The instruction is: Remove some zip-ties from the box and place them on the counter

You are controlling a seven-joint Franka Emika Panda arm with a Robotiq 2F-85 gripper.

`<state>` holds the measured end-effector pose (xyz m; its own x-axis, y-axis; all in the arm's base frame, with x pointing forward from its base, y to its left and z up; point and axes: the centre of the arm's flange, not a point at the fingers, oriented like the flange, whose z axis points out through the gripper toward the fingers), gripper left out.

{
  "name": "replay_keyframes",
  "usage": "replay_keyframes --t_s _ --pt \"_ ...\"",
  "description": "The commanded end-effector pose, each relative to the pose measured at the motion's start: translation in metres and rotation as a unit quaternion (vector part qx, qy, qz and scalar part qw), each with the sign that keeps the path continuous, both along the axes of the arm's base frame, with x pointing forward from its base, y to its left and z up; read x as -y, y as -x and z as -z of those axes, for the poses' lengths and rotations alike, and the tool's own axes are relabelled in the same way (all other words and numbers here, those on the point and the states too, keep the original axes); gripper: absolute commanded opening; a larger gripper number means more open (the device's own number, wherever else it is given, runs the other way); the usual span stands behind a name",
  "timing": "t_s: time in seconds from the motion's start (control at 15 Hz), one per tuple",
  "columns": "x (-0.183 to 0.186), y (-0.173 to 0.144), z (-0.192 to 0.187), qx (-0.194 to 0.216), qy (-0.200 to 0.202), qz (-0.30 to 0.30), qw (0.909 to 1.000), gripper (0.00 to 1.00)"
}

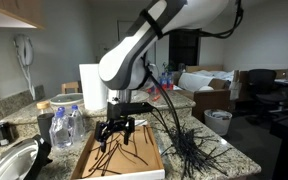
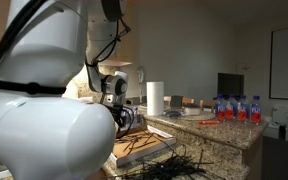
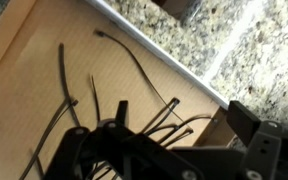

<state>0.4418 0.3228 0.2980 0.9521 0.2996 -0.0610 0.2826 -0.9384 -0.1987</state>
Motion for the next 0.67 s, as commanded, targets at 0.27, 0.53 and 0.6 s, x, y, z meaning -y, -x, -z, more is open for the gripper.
replay_keyframes --t_s 0.27,0.53,0.6 --pt "0.049 -0.045 0.005 -0.033 0.024 0.092 0.9950 1.00" --pt "0.056 -0.063 -0.005 0.014 -0.003 0.098 0.9951 1.00" --pt "0.056 -0.066 -0.011 0.033 -0.010 0.101 0.9943 1.00"
